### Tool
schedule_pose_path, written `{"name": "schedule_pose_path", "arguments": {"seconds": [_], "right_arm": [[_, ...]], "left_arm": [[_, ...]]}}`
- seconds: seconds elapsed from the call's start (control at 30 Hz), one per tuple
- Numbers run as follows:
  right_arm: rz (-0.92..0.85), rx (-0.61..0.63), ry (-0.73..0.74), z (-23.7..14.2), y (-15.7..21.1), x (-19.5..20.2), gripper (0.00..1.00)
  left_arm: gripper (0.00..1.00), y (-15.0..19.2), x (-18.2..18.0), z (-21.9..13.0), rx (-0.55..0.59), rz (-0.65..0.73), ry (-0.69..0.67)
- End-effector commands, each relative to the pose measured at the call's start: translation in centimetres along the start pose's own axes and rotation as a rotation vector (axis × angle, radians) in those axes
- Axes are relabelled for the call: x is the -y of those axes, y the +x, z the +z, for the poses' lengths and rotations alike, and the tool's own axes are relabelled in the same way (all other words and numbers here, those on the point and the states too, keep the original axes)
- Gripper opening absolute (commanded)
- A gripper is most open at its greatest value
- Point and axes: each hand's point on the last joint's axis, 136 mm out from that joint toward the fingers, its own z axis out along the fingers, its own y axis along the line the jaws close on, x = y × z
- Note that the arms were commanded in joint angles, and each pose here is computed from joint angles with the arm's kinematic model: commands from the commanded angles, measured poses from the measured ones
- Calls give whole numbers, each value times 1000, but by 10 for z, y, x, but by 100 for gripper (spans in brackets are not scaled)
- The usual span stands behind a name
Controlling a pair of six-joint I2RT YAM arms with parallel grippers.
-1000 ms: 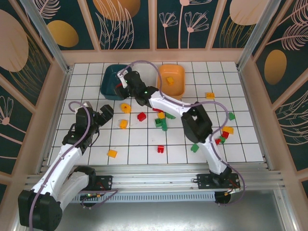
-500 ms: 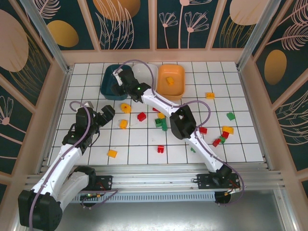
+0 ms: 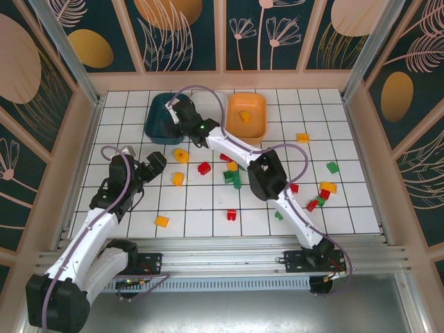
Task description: Sort the legos into containers by color
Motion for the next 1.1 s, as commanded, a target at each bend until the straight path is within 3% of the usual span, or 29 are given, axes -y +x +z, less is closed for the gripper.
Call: {"name": "schedule_pose_path", "arguments": {"seconds": [0.0,0.1,0.23,0.53,0.77,0.97,1.07], "right_arm": [[21,195,75,-82,-76,13,60],[57,211,127,-119,-58,29,60],[118,164,223,-158,-7,59,60],[453,36,344,-234,115,131,60],[587,-65,342,-250,127,173,60],[806,-125,500,-279,124,224,59],[897,-125,637,-305,127,262,65]], "left_arm": [[98,-2,10,1,-1,5,57],[98,12,12,11,-50,-21,107],[95,27,24,24,-132,-43,191],[94,19,45,46,-186,-31,211],[93,5,60,61,-206,-25,200],[92,-1,65,66,-252,-111,132],[93,-8,73,64,-274,-156,109]]}}
